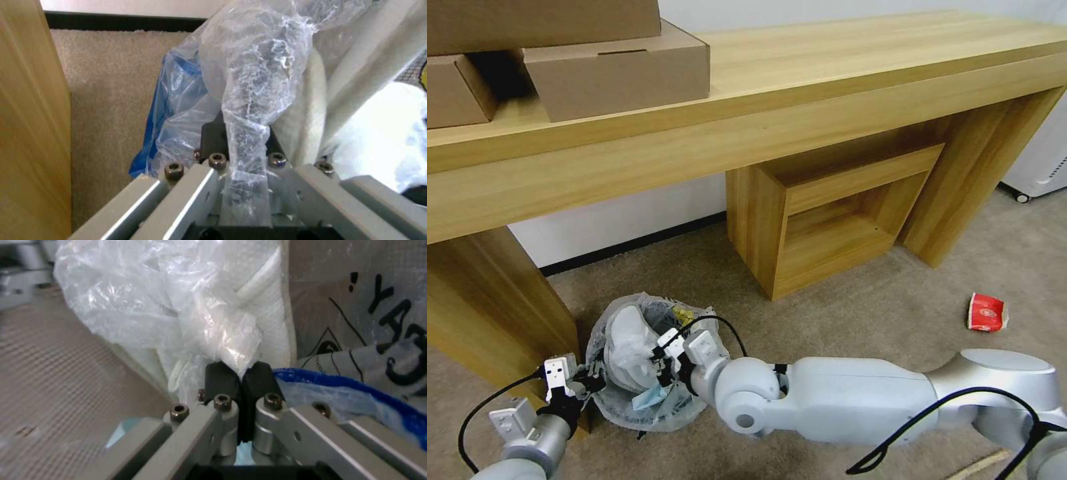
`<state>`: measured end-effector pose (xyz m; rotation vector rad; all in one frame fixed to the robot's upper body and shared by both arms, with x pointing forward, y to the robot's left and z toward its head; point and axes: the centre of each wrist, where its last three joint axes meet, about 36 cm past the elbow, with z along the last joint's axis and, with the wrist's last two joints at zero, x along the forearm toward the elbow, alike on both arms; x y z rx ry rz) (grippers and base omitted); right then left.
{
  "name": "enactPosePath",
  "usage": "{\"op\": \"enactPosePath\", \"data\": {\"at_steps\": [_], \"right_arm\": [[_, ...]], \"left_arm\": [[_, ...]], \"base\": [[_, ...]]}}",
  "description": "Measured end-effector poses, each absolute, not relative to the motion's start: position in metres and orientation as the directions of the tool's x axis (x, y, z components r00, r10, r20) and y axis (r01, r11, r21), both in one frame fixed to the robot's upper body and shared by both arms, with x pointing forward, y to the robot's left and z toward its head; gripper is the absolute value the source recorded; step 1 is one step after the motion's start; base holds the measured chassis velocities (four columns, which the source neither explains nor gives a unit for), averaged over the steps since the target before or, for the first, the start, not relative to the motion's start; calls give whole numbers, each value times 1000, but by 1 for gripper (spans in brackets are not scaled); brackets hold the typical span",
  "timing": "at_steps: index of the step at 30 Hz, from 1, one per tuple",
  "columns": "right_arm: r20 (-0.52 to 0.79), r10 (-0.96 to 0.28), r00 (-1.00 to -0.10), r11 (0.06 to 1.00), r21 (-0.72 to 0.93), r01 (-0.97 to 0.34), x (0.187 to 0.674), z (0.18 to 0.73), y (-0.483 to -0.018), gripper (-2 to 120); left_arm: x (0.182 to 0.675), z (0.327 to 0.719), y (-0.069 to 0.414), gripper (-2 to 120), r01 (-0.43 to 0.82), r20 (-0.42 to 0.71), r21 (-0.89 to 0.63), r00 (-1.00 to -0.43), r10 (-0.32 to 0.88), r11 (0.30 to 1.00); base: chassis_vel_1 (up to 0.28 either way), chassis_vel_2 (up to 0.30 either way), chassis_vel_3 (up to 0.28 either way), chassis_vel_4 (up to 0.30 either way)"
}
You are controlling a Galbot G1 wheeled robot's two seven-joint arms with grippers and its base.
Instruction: Pick up the trash bin and place the garbage on the floor into it.
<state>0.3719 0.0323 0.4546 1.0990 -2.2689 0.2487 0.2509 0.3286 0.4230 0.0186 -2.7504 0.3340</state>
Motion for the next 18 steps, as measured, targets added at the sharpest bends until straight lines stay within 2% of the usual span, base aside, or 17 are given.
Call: {"op": "enactPosePath", "data": {"at_steps": [10, 13, 14, 17, 18], "right_arm": [[608, -616, -502, 660, 50, -749, 380, 455, 42, 1], [595, -627, -503, 660, 61, -749, 381, 457, 37, 16], [595, -627, -503, 660, 61, -749, 381, 457, 37, 16], [579, -643, -502, 655, 76, -752, 379, 460, 32, 29], [579, -643, -502, 655, 76, -752, 379, 460, 32, 29]], "left_arm": [[251, 420, 330, 0, -61, 360, -229, -933, 26, 972], [253, 421, 330, 0, -58, 355, -229, -934, 28, 972], [253, 421, 330, 0, -58, 355, -229, -934, 28, 972], [255, 421, 330, 0, -56, 351, -229, -936, 29, 972], [255, 421, 330, 0, -56, 351, -229, -936, 29, 972]], "base": [[0, 0, 0, 0], [0, 0, 0, 0], [0, 0, 0, 0], [0, 0, 0, 0], [0, 0, 0, 0]]}}
